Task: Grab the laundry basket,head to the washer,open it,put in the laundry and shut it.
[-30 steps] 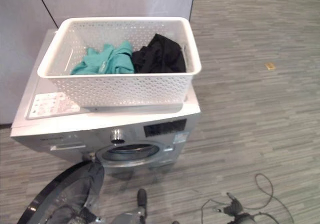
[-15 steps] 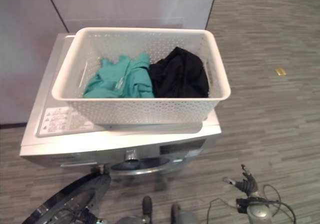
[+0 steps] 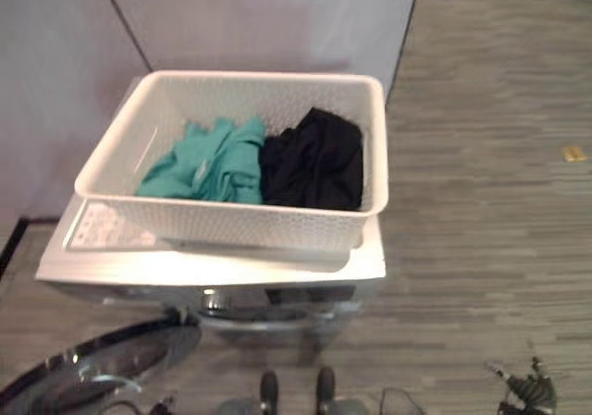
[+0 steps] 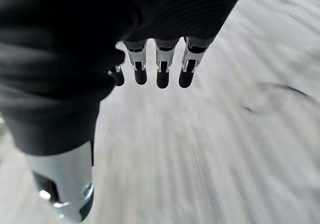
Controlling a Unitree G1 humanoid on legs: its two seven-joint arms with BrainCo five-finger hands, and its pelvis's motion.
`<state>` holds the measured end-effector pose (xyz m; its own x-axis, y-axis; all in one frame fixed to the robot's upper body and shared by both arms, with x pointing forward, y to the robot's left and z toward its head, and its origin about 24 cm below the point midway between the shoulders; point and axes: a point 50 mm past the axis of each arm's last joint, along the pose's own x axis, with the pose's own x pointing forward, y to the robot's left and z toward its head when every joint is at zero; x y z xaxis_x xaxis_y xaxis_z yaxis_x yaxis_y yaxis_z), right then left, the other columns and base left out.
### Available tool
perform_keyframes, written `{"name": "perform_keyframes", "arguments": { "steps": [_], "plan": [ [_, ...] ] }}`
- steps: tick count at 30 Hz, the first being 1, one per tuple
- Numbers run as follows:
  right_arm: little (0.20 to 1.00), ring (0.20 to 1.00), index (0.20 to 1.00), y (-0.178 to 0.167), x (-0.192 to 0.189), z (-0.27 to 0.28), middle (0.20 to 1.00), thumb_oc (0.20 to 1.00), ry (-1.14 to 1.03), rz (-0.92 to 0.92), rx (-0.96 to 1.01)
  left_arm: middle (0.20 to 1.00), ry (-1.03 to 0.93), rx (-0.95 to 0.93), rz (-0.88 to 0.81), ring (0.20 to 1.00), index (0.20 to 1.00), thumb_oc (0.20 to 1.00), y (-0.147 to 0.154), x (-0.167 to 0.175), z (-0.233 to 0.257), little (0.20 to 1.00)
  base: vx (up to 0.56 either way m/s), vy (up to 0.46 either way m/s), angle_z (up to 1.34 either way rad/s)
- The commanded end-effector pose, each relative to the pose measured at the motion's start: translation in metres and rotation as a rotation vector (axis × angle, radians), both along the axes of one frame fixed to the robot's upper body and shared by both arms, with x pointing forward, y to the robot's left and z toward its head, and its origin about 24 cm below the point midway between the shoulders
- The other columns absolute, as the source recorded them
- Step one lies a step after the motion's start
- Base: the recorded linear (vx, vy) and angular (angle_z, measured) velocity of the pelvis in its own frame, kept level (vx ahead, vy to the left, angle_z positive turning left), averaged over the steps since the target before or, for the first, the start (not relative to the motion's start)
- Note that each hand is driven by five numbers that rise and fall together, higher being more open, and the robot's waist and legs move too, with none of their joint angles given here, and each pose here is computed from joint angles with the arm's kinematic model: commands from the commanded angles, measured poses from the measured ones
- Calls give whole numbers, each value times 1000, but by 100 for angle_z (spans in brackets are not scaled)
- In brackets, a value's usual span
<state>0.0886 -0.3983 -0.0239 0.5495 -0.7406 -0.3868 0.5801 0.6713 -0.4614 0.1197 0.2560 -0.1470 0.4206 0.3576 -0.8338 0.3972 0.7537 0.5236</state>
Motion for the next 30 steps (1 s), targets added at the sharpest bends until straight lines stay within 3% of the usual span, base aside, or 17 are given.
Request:
{"name": "perform_keyframes", "arguments": {
  "steps": [1, 9, 12, 21, 24, 26, 30],
  "plan": [
    [1000, 1000, 1000, -25, 6, 37, 1000, 1000, -76, -25, -157, 1000, 35, 81, 7, 1000, 1000, 1000, 23, -18, 3, 1000, -4, 115, 12],
    [1000, 1000, 1000, -50, 19, 106, 1000, 1000, -244, -75, -399, 1000, 59, 47, -69, 1000, 1000, 1000, 11, -22, -2, 1000, 81, 177, -34],
    [1000, 1000, 1000, -45, 42, 156, 1000, 1000, -346, 10, -580, 1000, 84, 44, -30, 1000, 1000, 1000, 14, -33, -4, 1000, 45, 137, -4],
    [1000, 1000, 1000, -54, 52, 255, 1000, 1000, -391, 72, -936, 1000, 159, 45, 71, 1000, 1000, 1000, 23, -61, -7, 1000, 17, 45, 2],
    [1000, 1000, 1000, -49, 64, 287, 1000, 1000, -354, 157, -1039, 1000, 187, 29, 107, 1000, 1000, 1000, 20, -69, -10, 1000, -36, 3, 1],
    [1000, 1000, 1000, -41, 83, 301, 1000, 1000, -400, 269, -980, 1000, 205, 17, 102, 1000, 1000, 1000, 17, -71, -12, 1000, -43, -9, -1],
    [1000, 1000, 1000, -1, 112, 329, 1000, 1000, -496, 552, -961, 1000, 198, -13, 93, 1000, 1000, 1000, 12, -70, -13, 1000, -22, -9, 4]
  ]
}}
